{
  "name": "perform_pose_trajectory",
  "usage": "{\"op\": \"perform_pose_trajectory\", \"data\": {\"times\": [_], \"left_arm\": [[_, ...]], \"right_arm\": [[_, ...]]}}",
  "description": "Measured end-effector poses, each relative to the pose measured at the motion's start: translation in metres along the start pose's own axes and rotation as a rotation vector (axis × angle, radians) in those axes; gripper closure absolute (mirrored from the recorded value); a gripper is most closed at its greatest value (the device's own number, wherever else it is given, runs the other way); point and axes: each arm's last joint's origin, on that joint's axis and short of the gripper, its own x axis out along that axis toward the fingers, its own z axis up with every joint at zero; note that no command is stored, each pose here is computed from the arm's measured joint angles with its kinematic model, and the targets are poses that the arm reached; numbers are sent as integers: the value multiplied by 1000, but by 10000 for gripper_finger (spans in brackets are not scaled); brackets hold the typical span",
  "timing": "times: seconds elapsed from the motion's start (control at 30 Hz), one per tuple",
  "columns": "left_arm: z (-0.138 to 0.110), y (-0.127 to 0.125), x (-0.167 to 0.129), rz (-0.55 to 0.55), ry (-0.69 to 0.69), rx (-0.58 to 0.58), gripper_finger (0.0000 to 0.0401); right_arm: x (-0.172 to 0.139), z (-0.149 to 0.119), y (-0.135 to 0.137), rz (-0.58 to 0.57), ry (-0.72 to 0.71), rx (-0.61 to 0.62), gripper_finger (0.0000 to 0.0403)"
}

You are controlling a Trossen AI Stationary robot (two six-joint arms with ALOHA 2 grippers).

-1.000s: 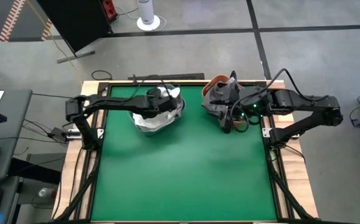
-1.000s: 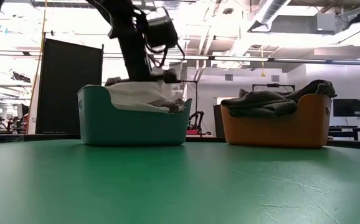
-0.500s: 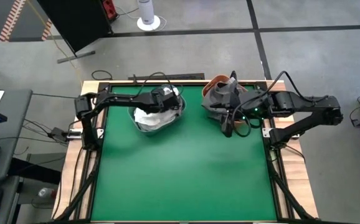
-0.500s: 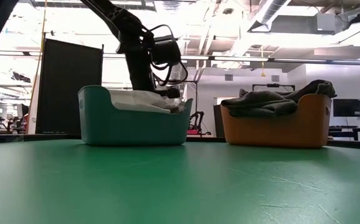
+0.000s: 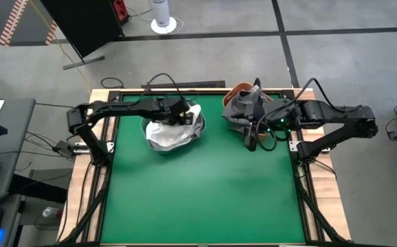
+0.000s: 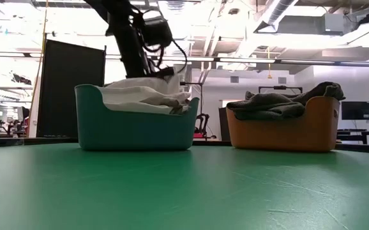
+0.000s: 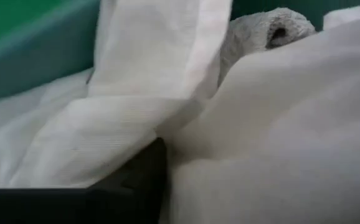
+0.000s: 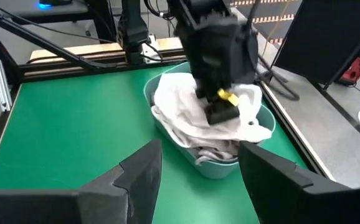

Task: Sort towels by color in basket
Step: Put the white towel into the blue bin

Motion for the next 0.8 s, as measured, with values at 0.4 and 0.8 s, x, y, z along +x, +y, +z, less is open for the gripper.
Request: {"op": "perform_pose_trajectory", "data": {"times": [0.4,0.8], "left_arm": [[20,23,-78,-163,-22,48,187],[34,40,-144,-341,-252,84,188]], "right_arm": [[2,2,-8,-30,-11,-6,163],[3,4,-10,-39,-31,-1,163]]}}
